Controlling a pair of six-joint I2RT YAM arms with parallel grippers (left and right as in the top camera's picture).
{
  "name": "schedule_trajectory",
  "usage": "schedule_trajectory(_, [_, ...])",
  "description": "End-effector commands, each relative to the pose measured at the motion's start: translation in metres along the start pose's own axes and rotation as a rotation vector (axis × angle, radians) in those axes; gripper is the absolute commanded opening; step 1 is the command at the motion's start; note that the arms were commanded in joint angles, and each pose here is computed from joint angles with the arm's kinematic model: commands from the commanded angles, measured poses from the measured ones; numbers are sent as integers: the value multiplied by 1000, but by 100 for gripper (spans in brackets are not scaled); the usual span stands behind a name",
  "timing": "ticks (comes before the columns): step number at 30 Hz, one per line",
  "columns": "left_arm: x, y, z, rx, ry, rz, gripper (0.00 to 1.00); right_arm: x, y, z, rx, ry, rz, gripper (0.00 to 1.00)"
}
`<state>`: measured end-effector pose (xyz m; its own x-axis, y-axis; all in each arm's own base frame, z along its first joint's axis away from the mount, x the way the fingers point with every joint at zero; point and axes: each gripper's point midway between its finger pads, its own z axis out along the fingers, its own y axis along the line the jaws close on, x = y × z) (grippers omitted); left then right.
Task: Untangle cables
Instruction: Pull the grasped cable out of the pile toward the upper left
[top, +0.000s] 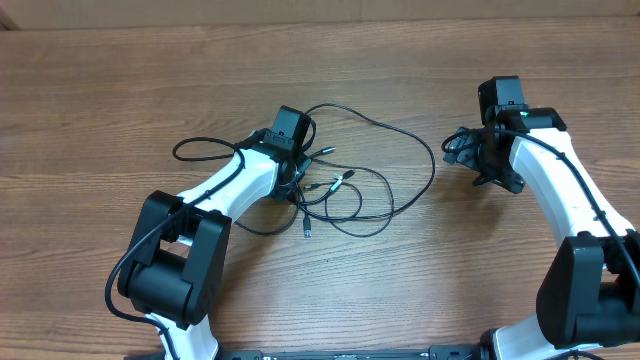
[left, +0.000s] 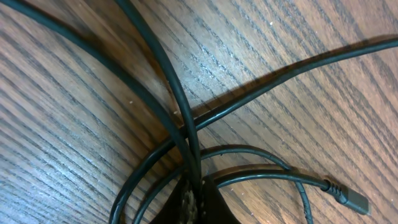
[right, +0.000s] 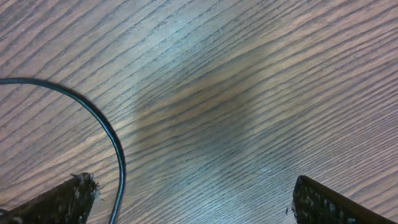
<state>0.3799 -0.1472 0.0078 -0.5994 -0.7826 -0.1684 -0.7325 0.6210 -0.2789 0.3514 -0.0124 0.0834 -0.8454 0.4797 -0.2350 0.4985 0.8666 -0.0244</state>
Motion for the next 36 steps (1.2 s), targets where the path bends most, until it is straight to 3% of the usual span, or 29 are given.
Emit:
schedule_trajectory(1, [3,1,3,0,8,57,4,1,-2,3,17,1,-4,100])
schedule_trajectory(5, [2,-17,-18,89,52,145,4,1,-2,3,17,0,-4,100])
schedule_trajectory(15, [2,-38,-63,220,69,167,4,1,-2,3,16,0,-4,100])
schedule_trajectory(20, [12,-61,-91,382,123,348,4,1,-2,3,17,1,-4,100])
schedule_trajectory(26, [22,-94,-157,684,134,606,4,1,-2,3,16,0,-4,100])
schedule_trajectory(31, [19,-94,-196,759,67,680,4,1,-2,3,17,1,-4,100])
schedule_trajectory(36, [20,-87,-204,754,43,746,4,1,-2,3,16,0,-4,100])
